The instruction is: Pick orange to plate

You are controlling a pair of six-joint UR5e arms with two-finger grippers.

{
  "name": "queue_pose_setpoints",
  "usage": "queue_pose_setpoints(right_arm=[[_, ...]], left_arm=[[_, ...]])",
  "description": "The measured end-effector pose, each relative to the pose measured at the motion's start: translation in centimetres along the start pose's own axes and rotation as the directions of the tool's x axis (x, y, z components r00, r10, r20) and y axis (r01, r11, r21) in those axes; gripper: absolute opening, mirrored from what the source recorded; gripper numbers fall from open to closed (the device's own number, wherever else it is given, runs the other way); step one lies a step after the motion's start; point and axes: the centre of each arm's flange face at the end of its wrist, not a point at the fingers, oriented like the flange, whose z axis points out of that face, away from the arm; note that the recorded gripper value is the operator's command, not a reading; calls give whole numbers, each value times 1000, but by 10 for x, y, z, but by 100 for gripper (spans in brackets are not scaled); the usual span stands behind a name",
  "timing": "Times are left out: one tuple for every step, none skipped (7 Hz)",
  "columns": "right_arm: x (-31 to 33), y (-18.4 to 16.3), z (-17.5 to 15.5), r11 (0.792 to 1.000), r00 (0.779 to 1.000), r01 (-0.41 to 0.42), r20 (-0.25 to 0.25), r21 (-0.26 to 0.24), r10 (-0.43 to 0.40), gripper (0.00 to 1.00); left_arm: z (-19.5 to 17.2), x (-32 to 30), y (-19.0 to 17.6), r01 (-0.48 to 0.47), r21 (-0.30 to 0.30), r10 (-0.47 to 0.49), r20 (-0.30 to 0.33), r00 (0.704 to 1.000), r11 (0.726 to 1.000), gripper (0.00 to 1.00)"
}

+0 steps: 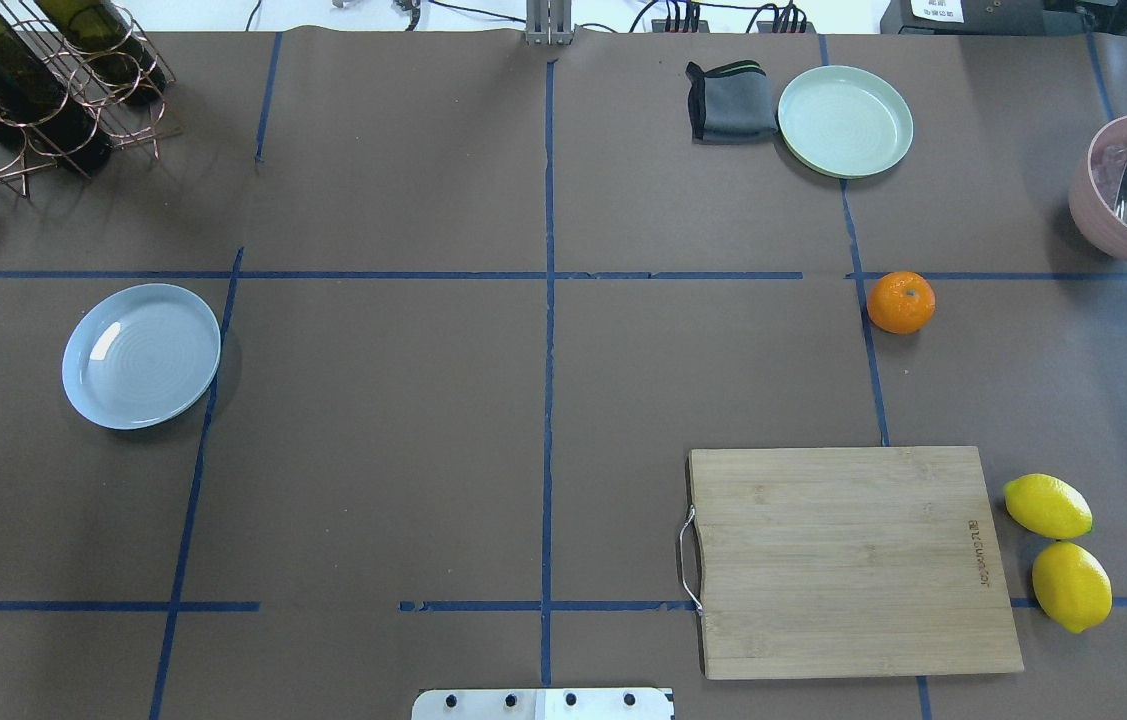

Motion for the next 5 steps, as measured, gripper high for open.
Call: queue_pose_setpoints(right_arm=[[0, 0, -1, 1000, 1000, 0, 0, 2, 0, 100], [0, 0, -1, 1000, 1000, 0, 0, 3, 0, 100], [-2, -1, -3, 1000, 1000, 2, 2, 7, -2, 100], [-9, -6, -9, 1000, 1000, 16, 4, 20, -16, 100], [-22, -14, -21, 998, 999, 41, 4, 43, -42, 100]], left_arm=[[0, 0, 0, 0, 0, 0, 0, 1000, 1000, 100], [-1, 1, -2, -3, 3, 3, 0, 1000, 1000, 100], [-7, 7, -10, -18, 17, 18, -2, 1000, 1000, 100], [-19, 22, -29, -49, 45, 49, -4, 999, 998, 100], [-32, 41, -49, -87, 76, 88, -5, 996, 993, 100]])
